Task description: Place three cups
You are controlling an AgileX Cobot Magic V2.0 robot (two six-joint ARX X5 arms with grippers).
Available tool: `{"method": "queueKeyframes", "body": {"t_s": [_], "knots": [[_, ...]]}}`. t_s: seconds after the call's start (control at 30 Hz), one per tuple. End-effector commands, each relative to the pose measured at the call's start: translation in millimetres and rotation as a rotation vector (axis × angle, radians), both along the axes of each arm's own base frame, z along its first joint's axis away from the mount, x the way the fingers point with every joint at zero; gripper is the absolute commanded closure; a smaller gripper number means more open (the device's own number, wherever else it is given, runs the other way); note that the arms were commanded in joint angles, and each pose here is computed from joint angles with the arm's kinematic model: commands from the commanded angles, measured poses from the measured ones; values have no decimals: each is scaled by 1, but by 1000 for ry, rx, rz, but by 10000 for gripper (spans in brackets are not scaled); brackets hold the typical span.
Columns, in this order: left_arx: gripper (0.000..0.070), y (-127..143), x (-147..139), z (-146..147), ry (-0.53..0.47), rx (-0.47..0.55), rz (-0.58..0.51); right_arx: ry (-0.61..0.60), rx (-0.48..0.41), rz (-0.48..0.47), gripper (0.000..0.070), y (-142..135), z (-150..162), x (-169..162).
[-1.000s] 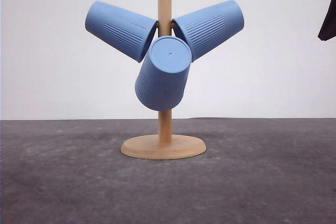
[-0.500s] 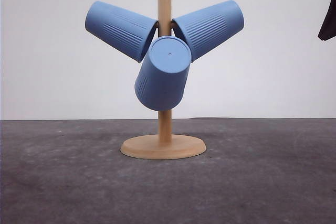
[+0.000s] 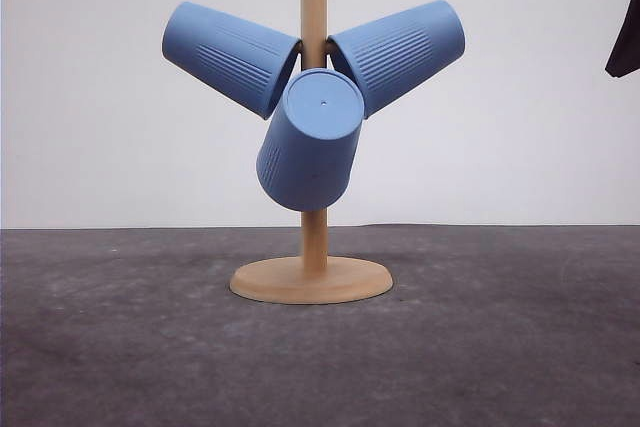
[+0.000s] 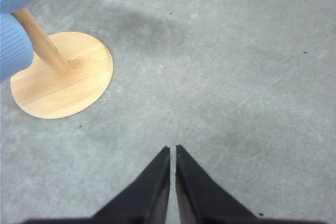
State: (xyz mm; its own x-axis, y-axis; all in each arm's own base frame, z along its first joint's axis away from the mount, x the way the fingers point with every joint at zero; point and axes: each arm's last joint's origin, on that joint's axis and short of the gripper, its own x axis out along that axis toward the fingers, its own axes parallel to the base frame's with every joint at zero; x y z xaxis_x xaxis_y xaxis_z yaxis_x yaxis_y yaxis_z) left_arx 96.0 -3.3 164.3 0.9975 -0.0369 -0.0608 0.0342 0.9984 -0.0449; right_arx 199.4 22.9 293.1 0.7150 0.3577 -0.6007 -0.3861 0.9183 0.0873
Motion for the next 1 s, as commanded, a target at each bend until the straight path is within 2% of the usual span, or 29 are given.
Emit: {"method": "queueKeyframes", "body": {"t_s": [0.0,0.13,0.27,0.4,0.57,0.67,0.8,0.97], "knots": [[700,0,1,-4,5,0,-2,-22,-6,8,684,0,4,2],[700,0,1,-4,5,0,-2,-23,-7,8,685,0,4,2],[700,0,1,-4,5,0,-3,-68,-85,17,684,-3,3,0],[700,0,1,-4,5,0,-2,-143,-56,-63,684,-8,-16,-11],[700,0,1,-4,5,0,-2,-288,11,-263,684,-16,-64,-43],[700,0,1,-4,5,0,-2,-353,2,-339,685,-19,-87,-63],[700,0,1,-4,5,0,-2,-426,-1,-393,685,-21,-109,-83],[700,0,1,-4,5,0,-2,-524,50,-416,685,-22,-129,-97]]}}
